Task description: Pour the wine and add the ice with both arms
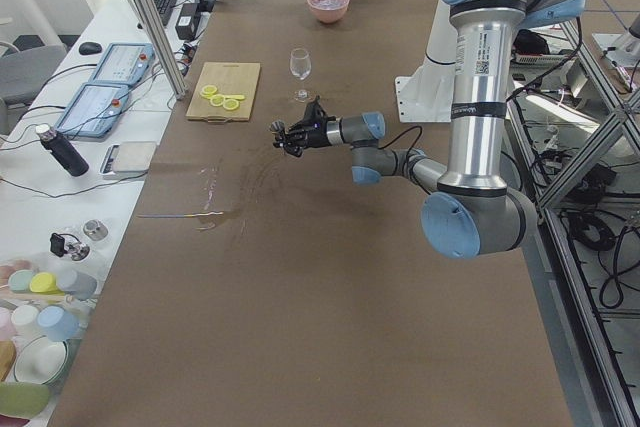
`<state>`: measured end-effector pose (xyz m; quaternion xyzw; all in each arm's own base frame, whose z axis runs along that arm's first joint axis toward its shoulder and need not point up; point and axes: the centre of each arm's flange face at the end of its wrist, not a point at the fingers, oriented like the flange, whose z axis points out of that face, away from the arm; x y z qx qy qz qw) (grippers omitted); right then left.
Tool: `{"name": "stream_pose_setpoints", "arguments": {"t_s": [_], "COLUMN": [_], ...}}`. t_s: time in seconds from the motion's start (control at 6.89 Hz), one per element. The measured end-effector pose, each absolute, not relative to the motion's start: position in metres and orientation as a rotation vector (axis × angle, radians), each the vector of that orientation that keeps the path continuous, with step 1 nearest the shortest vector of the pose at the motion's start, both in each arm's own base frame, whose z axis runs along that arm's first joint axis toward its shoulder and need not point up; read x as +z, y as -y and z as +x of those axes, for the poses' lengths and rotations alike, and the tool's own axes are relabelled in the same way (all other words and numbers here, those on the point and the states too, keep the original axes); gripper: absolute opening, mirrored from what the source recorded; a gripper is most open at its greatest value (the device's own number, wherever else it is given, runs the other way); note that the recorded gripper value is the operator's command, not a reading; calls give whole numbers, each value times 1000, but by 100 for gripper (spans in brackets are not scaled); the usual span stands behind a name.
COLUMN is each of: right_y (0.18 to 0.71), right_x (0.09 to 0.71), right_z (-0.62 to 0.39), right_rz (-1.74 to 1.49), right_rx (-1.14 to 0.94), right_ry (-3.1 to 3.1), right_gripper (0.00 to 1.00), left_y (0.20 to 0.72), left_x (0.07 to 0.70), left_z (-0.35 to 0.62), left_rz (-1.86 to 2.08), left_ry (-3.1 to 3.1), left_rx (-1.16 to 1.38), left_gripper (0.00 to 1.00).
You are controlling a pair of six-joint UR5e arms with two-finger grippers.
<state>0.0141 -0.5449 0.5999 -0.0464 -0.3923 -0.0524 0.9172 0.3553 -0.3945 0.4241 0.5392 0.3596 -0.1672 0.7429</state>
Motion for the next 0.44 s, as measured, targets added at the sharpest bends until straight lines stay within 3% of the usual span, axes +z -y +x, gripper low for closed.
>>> {"name": "stream_pose_setpoints", "arguments": {"t_s": [0.44], "right_y": [545], "right_x": [600], "right_z": [11], "right_rz": [-100], "right_rx": [-106], "right_ry": [814], "right_gripper": [100], "left_y": [391], "left_x": [377], "left_z": [379], "left_rz": [1130], "left_ry": [-952], "left_rx": [-256], "left_gripper": [0]}}
